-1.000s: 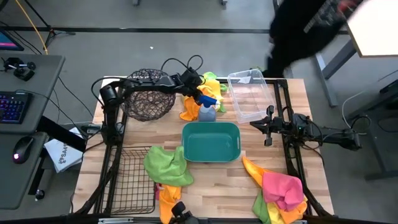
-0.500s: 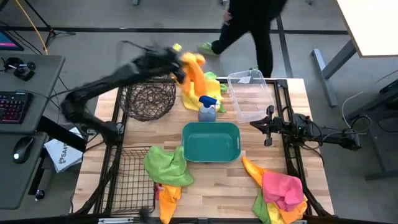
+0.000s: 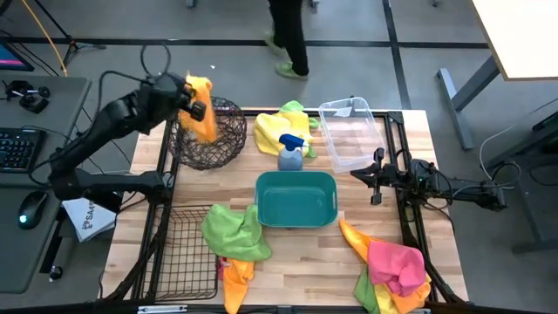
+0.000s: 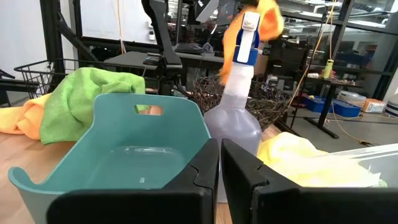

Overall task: Sort microfiber towel by color & place in baskets
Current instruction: Put the orange towel into the circular wire basket, then put the green towel into the green bin

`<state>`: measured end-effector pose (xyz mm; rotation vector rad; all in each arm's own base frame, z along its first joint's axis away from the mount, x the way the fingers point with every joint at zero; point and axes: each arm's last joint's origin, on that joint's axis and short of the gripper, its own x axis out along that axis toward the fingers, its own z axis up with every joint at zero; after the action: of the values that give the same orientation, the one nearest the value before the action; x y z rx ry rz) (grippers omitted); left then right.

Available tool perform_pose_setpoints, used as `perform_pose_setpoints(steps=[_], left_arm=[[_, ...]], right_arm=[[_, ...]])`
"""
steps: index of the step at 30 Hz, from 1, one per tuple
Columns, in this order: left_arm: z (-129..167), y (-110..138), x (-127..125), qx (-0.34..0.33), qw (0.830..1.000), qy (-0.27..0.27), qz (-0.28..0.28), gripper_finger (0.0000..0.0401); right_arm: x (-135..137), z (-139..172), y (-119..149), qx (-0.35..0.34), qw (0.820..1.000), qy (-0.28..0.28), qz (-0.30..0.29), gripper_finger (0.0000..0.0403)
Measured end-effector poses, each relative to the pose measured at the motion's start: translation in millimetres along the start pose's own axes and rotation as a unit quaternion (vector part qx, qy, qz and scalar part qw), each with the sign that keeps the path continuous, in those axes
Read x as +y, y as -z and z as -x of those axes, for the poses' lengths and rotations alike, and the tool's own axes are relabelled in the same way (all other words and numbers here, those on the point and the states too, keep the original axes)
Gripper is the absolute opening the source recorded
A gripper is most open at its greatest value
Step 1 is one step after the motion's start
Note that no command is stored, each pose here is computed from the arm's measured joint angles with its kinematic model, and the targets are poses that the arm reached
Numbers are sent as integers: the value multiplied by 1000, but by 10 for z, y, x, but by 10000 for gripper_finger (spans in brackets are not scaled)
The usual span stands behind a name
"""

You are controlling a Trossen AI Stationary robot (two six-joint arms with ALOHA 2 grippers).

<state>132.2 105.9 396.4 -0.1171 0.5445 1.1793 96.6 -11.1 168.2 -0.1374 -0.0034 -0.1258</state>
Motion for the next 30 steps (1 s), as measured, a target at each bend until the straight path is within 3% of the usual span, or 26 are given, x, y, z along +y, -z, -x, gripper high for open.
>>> perform_pose_setpoints(steps=[6, 9, 13, 19, 27, 30], left_arm=[[-427, 513, -227, 60, 998, 4, 15, 0], [-562, 706, -327, 94, 993, 56, 39, 0], [-609, 838, -385, 144, 983, 110, 28, 4], [-554, 765, -341, 153, 979, 132, -11, 51], [-333, 440, -245, 124, 975, 179, -37, 171], [-178, 269, -211, 113, 965, 236, -20, 206]], right_arm=[[0, 0, 0, 0, 1000, 0, -1, 14], [0, 0, 0, 0, 1000, 0, 0, 14], [0, 0, 0, 0, 1000, 0, 0, 14], [0, 0, 0, 0, 1000, 0, 0, 14], [0, 0, 0, 0, 1000, 0, 0, 14], [0, 0, 0, 0, 1000, 0, -1, 14]])
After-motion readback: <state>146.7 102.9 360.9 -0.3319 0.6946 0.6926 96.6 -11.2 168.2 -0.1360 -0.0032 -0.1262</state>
